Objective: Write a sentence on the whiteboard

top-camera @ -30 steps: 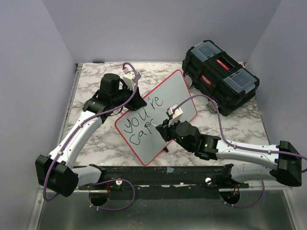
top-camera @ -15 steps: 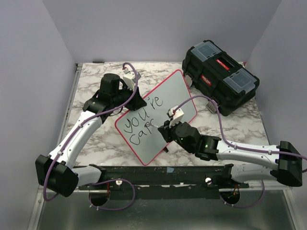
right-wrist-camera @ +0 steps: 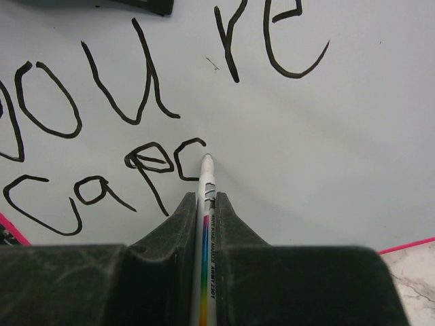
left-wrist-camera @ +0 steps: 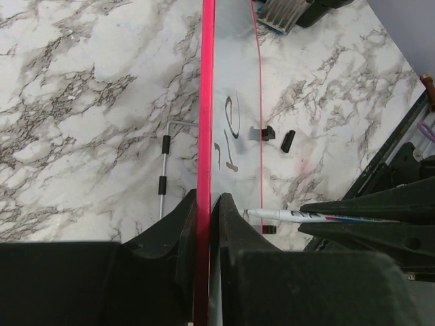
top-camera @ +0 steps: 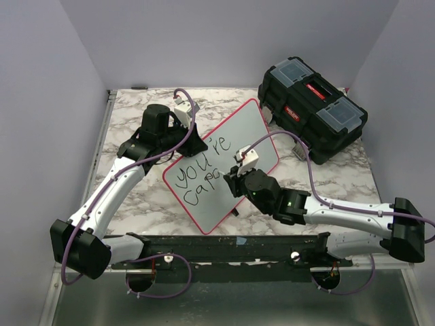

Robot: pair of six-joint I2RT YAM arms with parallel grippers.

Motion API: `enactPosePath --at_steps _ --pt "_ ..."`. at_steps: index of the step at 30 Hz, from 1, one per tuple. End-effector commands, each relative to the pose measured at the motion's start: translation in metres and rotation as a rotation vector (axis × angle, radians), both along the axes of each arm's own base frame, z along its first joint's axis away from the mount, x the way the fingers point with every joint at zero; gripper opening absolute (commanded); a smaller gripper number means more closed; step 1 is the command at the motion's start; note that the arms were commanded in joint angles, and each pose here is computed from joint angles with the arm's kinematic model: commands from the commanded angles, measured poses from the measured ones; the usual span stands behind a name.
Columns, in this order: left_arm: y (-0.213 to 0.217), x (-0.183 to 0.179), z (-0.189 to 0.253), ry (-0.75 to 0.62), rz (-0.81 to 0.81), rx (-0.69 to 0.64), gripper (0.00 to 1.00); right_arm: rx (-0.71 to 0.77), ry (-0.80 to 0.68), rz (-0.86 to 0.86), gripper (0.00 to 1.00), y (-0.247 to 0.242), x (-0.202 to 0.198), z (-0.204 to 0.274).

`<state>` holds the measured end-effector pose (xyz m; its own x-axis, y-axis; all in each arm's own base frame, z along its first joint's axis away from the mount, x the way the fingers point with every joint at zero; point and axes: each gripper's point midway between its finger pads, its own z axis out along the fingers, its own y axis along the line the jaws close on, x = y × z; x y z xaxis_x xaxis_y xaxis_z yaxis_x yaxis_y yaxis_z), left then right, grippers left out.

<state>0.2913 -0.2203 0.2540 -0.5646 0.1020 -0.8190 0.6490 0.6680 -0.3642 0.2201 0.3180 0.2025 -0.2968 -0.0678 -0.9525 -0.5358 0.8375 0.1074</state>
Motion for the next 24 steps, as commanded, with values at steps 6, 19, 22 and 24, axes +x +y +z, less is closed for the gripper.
enactPosePath --at_steps 6,19,22,24 --pt "0.009 -0.010 -0.031 0.026 -0.025 0.122 0.00 0.034 -0.043 -0.019 0.01 0.009 0.009 0.019" --pt "0.010 -0.010 -0.031 0.021 -0.021 0.125 0.00 0.044 -0.022 0.002 0.01 0.012 0.005 0.014" --pt "0.009 -0.010 -0.030 0.021 -0.024 0.124 0.00 0.047 -0.003 0.004 0.01 0.009 0.002 0.008" --pt "0.009 -0.010 -0.030 0.020 -0.025 0.123 0.00 0.045 0.008 0.002 0.01 0.007 0.001 0.003"
